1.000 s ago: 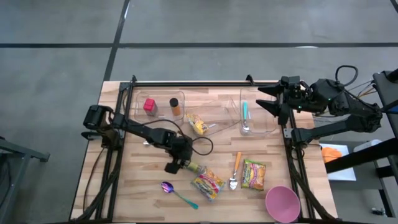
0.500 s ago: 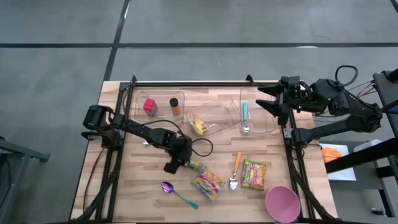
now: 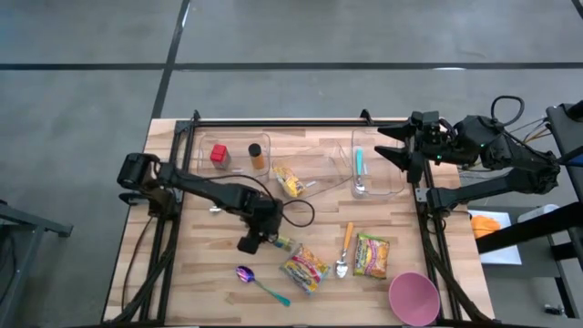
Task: Pick & Place Food Item
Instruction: Put the green seasoning bottle into the left transparent bin
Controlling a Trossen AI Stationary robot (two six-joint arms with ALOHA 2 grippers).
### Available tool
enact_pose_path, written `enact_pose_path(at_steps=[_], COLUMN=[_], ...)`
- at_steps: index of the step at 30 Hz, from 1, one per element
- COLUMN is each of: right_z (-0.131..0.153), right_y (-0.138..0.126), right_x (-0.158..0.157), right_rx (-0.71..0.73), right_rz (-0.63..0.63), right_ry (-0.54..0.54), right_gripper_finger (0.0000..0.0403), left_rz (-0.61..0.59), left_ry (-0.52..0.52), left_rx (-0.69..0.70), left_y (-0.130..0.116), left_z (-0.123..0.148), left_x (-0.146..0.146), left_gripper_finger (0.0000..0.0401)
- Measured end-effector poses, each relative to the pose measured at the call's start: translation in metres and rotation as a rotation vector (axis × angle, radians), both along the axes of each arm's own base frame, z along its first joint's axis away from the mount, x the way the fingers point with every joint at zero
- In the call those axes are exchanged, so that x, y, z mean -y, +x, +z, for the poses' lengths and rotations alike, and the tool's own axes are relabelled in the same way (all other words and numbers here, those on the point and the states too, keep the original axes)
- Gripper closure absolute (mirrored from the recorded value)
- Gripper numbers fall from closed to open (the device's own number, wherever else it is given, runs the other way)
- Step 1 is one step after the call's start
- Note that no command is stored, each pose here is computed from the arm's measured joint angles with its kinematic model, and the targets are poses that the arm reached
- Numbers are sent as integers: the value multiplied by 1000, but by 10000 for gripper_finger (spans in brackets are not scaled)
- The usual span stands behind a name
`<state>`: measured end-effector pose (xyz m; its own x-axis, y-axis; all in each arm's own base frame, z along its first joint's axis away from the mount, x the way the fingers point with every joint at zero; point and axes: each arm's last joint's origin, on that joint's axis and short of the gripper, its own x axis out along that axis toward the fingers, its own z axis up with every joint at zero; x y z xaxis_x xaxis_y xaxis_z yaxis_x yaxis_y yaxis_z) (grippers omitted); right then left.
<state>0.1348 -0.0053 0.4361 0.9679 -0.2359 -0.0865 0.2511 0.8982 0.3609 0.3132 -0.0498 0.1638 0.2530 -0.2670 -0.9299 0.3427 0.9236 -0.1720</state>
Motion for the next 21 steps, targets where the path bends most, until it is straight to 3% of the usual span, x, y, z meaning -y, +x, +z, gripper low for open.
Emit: enact_pose_path(at_steps=[7,12,15,21], right_z=[0,-1,-3,-18], right_y=[0,2,7,32], right_x=[0,0,0,0], right_rx=[-1,-8,-32,-180], right_rz=[1,2,3,17], right_ry=[-4,-3,-12,-111], right_gripper_finger=[76,76,76,76], left_rz=[73,299,518,924], left_ry=[16,-14,-116,-460], left_rx=[52,86,108,47], left_y=[-6,-19,-30,-44], left_z=[57,100,119,141], left_x=[-2,-21,-39,-77], left_gripper_finger=[197,197,197,197])
